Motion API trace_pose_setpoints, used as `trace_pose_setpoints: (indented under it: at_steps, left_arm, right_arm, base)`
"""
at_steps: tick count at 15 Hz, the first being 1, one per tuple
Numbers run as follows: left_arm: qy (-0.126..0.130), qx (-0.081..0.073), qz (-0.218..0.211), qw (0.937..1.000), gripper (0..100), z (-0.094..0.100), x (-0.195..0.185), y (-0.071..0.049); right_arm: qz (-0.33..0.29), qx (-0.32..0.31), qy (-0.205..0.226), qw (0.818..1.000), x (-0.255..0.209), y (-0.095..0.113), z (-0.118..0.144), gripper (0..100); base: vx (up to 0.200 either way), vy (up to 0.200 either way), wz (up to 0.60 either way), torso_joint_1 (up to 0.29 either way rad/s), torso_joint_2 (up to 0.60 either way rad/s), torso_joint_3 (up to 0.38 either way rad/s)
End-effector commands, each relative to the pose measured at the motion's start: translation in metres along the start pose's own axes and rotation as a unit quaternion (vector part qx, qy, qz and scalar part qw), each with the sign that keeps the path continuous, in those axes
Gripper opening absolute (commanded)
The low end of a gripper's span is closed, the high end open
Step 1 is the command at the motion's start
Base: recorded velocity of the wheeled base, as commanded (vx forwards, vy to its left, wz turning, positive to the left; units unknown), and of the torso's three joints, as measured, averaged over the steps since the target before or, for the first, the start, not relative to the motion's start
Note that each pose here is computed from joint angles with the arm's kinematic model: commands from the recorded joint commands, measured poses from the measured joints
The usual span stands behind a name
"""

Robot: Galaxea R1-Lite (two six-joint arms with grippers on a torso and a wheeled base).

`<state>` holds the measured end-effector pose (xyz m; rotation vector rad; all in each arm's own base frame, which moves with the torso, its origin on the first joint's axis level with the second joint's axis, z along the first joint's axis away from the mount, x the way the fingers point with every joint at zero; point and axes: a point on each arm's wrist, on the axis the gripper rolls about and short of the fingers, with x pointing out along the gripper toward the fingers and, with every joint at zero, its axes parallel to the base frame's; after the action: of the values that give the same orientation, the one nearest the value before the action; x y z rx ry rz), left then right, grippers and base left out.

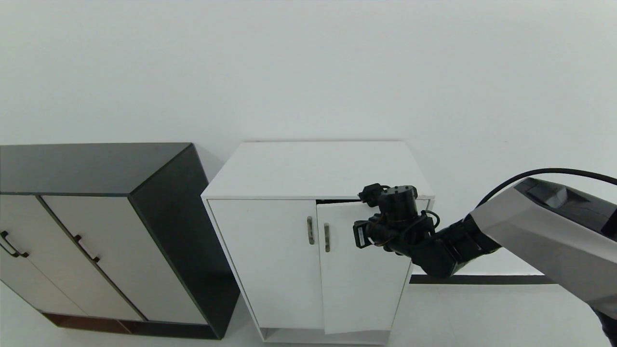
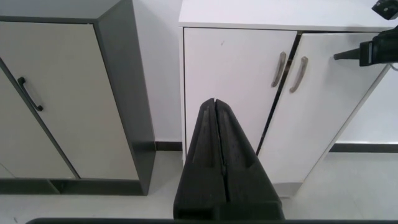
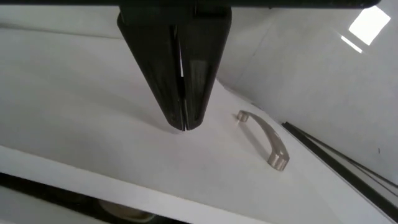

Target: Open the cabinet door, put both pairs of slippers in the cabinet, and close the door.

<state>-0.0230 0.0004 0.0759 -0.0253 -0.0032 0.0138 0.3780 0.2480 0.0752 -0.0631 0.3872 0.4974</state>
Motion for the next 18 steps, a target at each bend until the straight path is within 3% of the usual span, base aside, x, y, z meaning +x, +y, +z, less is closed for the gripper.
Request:
trace_pose_setpoints:
  at_steps: [1, 18]
  left_arm:
    - [0.001, 0.000, 0.000, 1.0000, 0, 0.000, 0.000, 0.000]
    - [0.000, 0.000, -0.001, 1.0000, 0, 0.000, 0.000, 0.000]
  right_arm:
    - [-0.006, 0.002, 0.002, 1.000, 0.005, -0.005, -0.002, 0]
    - [-0.011, 0.004, 0.001, 1.000, 0.016, -0.009, -0.001, 0]
  base:
    - [0.000, 0.000, 0.00, 0.000, 0.00, 0.000]
    - [0.000, 0.000, 0.00, 0.000, 0.00, 0.000]
